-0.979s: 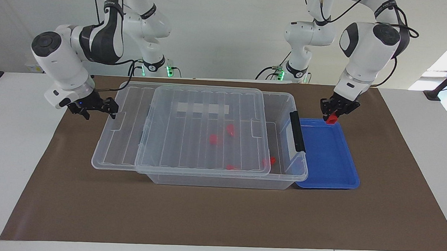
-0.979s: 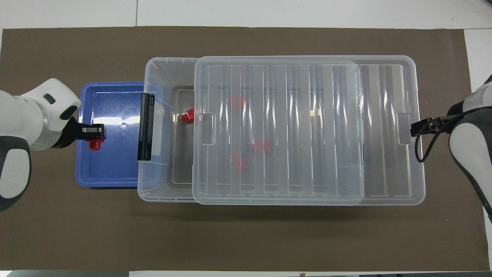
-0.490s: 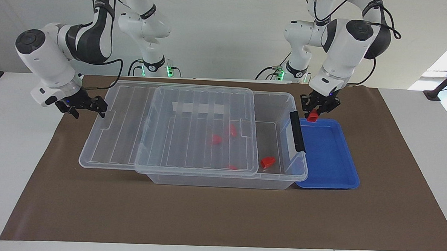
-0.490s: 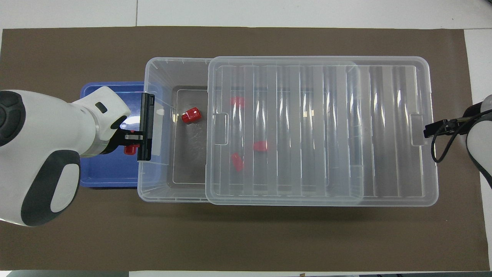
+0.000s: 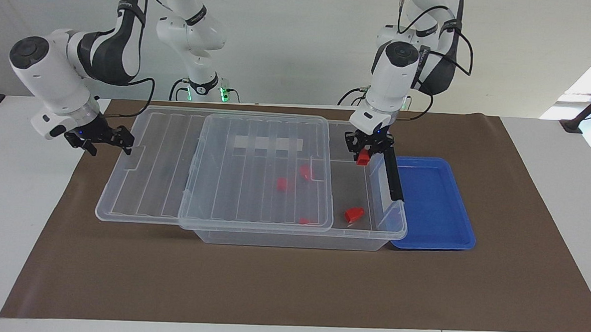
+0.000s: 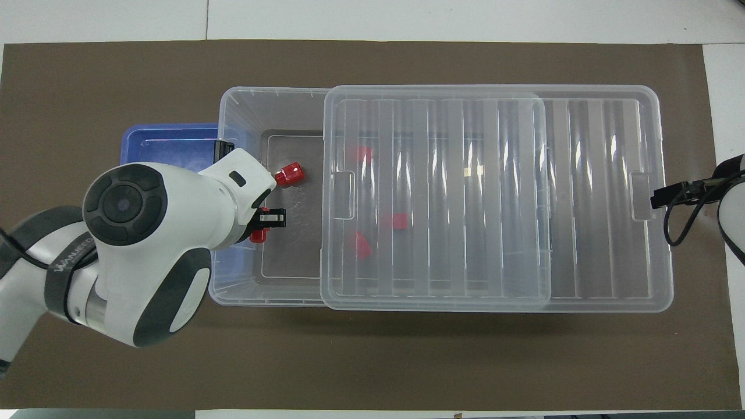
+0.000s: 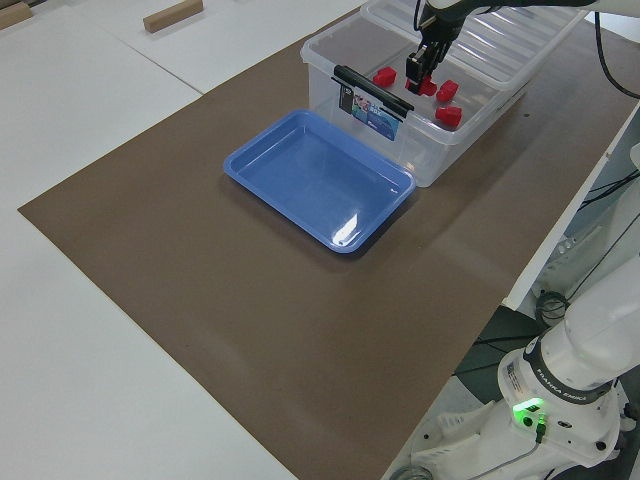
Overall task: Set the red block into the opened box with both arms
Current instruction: 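Carry the red block into the opened box and open the left gripper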
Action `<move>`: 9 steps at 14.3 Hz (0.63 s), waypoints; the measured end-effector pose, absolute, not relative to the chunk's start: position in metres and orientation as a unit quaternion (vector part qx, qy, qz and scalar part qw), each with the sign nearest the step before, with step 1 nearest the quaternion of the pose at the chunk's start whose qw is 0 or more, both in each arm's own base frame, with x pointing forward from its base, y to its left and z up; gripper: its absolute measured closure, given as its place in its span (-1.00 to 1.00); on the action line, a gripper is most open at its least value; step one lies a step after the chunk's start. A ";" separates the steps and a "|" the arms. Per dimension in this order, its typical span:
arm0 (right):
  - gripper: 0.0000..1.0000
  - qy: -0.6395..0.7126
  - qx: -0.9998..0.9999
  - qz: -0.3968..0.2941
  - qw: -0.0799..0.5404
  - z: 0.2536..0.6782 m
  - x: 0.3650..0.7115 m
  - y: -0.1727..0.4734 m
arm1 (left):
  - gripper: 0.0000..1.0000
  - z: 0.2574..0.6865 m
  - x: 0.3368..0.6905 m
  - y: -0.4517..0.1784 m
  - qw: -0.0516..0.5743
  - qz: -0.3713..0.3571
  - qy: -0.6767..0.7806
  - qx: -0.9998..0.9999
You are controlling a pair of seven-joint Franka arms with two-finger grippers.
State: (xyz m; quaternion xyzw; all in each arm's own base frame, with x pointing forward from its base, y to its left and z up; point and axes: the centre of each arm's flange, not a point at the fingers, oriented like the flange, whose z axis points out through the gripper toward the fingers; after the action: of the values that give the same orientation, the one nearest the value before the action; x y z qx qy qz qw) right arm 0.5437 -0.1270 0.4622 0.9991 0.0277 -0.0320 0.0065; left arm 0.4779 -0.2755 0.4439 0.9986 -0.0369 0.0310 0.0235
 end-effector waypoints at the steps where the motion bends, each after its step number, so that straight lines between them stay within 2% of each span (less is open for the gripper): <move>1: -1.00 0.027 0.999 -0.032 0.007 0.462 0.543 -0.128 | 0.31 0.435 0.479 -0.278 0.024 0.032 -0.036 0.999; 9: -1.00 0.027 0.999 -0.030 0.007 0.464 0.544 -0.128 | 0.31 0.359 0.488 -0.285 0.030 0.042 -0.036 0.998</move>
State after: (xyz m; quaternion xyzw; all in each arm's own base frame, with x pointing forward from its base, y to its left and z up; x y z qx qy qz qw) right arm 0.5442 -0.1278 0.4639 0.9992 0.0272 -0.0302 0.0071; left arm 0.4881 -0.2849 0.3589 0.9980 -0.0356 0.0422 0.0300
